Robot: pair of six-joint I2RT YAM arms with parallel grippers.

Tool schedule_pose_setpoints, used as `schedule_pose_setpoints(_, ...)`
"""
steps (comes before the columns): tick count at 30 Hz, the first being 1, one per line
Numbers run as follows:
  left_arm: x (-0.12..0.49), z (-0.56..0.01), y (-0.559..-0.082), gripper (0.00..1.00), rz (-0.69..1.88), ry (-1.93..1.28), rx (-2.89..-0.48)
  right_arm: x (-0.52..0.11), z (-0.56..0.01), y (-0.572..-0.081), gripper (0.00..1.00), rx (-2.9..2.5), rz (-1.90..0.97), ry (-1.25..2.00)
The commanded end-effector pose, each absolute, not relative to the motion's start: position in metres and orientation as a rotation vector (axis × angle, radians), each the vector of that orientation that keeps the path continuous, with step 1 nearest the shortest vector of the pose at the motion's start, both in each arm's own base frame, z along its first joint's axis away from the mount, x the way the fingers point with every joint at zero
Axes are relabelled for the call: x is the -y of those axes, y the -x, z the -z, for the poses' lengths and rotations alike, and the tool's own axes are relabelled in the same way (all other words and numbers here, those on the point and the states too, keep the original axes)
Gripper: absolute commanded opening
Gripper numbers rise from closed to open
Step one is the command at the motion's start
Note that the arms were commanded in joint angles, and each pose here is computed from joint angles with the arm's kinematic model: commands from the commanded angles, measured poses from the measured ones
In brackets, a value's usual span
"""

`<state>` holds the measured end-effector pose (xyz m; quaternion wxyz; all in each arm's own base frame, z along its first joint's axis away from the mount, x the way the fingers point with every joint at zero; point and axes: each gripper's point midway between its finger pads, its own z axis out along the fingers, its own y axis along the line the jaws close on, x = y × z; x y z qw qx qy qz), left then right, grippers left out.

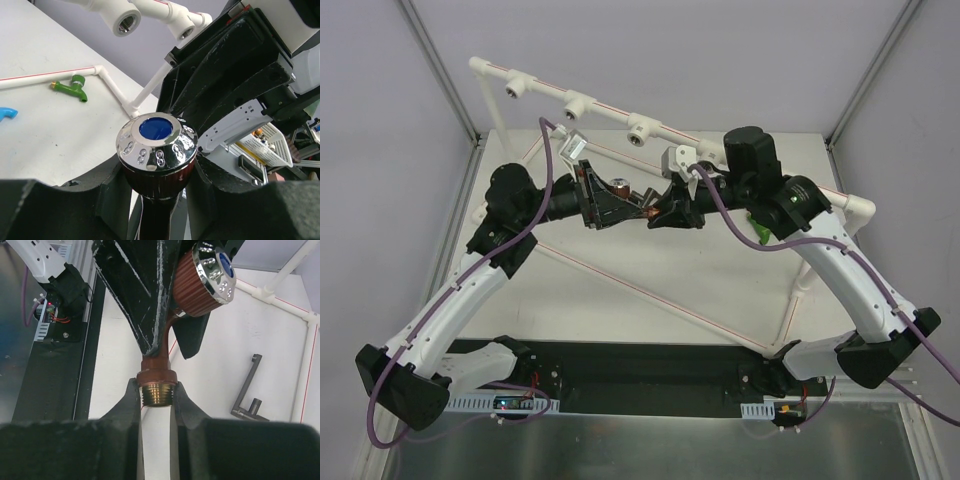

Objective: Install the water faucets

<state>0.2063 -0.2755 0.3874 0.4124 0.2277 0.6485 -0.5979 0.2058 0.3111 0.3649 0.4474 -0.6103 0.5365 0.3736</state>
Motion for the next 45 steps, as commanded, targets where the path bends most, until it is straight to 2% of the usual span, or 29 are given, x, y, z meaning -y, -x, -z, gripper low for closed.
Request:
schedule_pose_setpoints(1, 0.278, -0.407, -0.194, 0.04, 1.538, -0.645, -1.546, -0.316, -0.396, -0.203, 0.02, -1.202, -0.914, 1.485)
schedule_pose_setpoints(2, 0.278, -0.406, -0.194, 0.14, 1.538, -0.645, -1.546, -0.315, -0.397, -0.204, 0.02, -1.201, -0.905, 1.478)
schedule_pose_setpoints(3, 0.277, -0.408, -0.193, 0.33, 1.541, -0.644, -1.544, -0.315, -0.397, -0.205, 0.02, -1.205, -0.905, 1.469)
schedule_pose_setpoints(4, 0.277, -0.406, -0.192, 0.42, 1.543, -0.641, -1.549, -0.316, -0.398, -0.206, 0.02, -1.197, -0.901, 1.465)
schedule_pose_setpoints(7, 0.277, -0.403, -0.191, 0.57, 1.545, -0.637, -1.556, -0.314, -0.401, -0.207, 0.02, -1.192, -0.885, 1.449)
schedule_pose_setpoints(11, 0.276, -0.4, -0.189, 0.66, 1.55, -0.635, -1.564, -0.312, -0.403, -0.21, 0.02, -1.2, -0.86, 1.432)
schedule_pose_setpoints(15, 0.275, -0.395, -0.19, 0.65, 1.543, -0.618, -1.582, -0.311, -0.402, -0.21, 0.02, -1.203, -0.855, 1.431)
schedule_pose_setpoints(20, 0.274, -0.396, -0.191, 0.56, 1.533, -0.613, -1.575, -0.312, -0.399, -0.209, 0.02, -1.209, -0.864, 1.438)
schedule_pose_setpoints(33, 0.276, -0.407, -0.19, 0.56, 1.569, -0.616, -1.53, -0.312, -0.394, -0.206, 0.02, -1.215, -0.881, 1.461)
schedule_pose_setpoints(36, 0.277, -0.407, -0.191, 0.52, 1.575, -0.608, -1.529, -0.312, -0.394, -0.206, 0.02, -1.215, -0.88, 1.464)
schedule_pose_setpoints(42, 0.277, -0.408, -0.192, 0.37, 1.584, -0.595, -1.518, -0.313, -0.391, -0.205, 0.02, -1.221, -0.896, 1.473)
schedule_pose_setpoints(43, 0.277, -0.408, -0.192, 0.34, 1.586, -0.592, -1.515, -0.313, -0.389, -0.204, 0.01, -1.222, -0.903, 1.481)
schedule_pose_setpoints(45, 0.278, -0.407, -0.193, 0.2, 1.591, -0.584, -1.517, -0.312, -0.386, -0.203, 0.02, -1.23, -0.907, 1.499)
